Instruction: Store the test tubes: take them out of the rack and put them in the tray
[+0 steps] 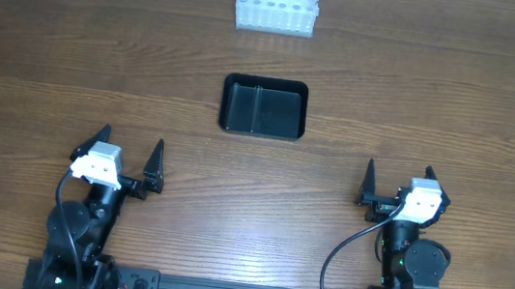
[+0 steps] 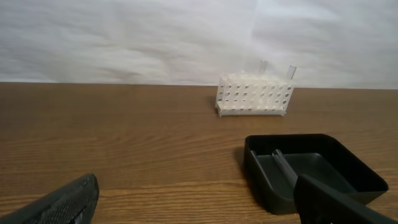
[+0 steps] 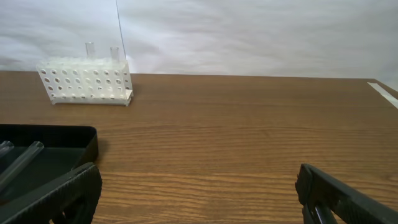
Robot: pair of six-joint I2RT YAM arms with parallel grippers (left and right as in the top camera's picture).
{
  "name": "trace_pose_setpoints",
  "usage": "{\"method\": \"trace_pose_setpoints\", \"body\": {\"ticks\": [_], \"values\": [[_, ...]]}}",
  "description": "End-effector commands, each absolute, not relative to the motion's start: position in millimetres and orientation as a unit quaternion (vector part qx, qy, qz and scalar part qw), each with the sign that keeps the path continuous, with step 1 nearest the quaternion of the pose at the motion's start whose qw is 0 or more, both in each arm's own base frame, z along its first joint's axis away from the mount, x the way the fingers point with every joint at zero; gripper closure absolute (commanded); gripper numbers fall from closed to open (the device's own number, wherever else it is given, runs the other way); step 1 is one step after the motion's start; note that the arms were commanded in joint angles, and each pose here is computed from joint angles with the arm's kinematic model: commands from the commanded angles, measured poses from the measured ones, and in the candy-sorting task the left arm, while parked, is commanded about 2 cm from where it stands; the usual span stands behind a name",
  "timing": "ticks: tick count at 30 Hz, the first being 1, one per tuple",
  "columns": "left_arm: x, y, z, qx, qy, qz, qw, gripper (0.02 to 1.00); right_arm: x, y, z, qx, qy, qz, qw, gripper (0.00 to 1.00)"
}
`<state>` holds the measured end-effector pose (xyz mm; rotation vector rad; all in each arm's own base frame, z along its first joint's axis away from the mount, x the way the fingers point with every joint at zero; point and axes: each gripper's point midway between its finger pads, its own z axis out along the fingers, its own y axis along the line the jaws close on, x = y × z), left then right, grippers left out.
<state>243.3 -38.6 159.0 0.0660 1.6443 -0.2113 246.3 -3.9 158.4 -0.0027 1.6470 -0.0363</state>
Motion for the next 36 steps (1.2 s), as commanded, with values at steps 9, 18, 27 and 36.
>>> {"method": "trace_pose_setpoints", "body": {"ticks": [9, 18, 27, 36], "values": [[242.8, -39.4, 158.1, 0.035, 0.730, -0.094, 0.676, 0.018, 246.2, -4.6, 157.2, 0.000, 0.732, -0.017, 0.681, 0.009], [242.8, -39.4, 158.1, 0.035, 0.730, -0.094, 0.676, 0.018, 250.3, -13.3, 162.4, 0.026, 0.733, -0.027, 0.679, 0.007], [242.8, -39.4, 158.1, 0.034, 0.730, -0.094, 0.676, 0.018, 278.7, -11.2, 225.5, 0.074, 0.747, 0.024, 0.660, 0.009], [242.8, -39.4, 158.1, 0.035, 0.730, -0.094, 0.676, 0.018, 363.8, 39.8, 272.2, 0.012, 0.794, 0.105, 0.599, 0.009]]}}
